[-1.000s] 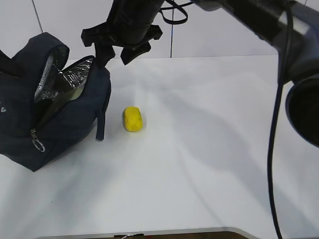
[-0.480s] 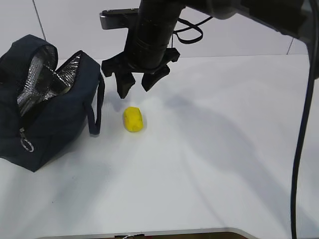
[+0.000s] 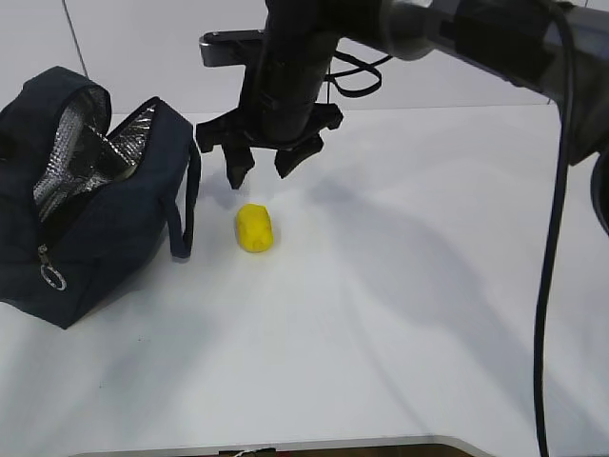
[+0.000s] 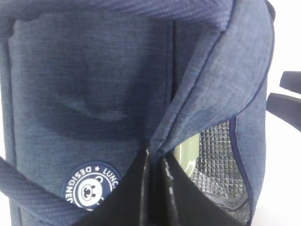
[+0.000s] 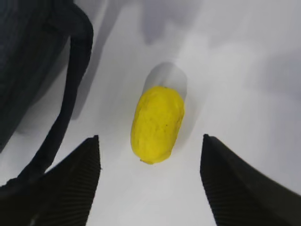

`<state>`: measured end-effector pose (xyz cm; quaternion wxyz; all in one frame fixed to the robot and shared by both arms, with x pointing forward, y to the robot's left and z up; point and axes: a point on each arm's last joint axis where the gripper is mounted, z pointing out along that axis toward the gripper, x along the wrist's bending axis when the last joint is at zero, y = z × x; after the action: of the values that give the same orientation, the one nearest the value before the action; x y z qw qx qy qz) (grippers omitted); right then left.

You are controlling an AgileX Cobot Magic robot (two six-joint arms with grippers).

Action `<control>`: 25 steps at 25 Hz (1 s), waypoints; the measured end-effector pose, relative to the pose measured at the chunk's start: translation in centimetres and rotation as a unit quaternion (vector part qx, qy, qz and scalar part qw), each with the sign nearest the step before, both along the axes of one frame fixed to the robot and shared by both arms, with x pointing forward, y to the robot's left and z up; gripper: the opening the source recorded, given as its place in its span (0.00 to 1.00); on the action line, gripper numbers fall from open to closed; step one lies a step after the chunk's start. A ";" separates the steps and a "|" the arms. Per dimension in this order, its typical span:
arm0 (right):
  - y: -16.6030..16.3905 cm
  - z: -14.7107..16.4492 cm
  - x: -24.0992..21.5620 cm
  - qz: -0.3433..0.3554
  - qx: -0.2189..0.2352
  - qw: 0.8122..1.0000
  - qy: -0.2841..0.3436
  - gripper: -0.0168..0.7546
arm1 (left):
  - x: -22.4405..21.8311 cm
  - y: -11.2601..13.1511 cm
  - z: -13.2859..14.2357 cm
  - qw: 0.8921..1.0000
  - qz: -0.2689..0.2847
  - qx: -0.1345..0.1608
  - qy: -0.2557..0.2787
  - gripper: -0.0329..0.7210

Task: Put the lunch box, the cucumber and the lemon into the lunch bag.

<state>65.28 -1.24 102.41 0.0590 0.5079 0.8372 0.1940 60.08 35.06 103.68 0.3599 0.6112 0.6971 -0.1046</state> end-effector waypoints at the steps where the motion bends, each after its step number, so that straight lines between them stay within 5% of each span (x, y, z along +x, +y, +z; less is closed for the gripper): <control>1: 0.0 0.0 0.1 -0.003 0.002 1.000 -0.007 0.69 | 0.0 0.0 0.0 1.000 0.000 0.000 0.000 0.03; 11: 0.3 0.1 0.8 -0.011 0.020 0.999 -0.039 0.73 | 0.0 0.0 0.0 1.000 0.000 0.000 0.000 0.03; 25: 1.0 -5.1 1.8 -0.014 -0.004 1.000 -0.006 0.73 | 0.0 0.0 0.0 1.000 -0.002 -0.002 0.002 0.03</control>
<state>67.08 -0.28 97.30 0.0688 0.5178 0.8307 0.1926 60.04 35.03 103.68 0.3592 0.6115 0.6968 -0.1077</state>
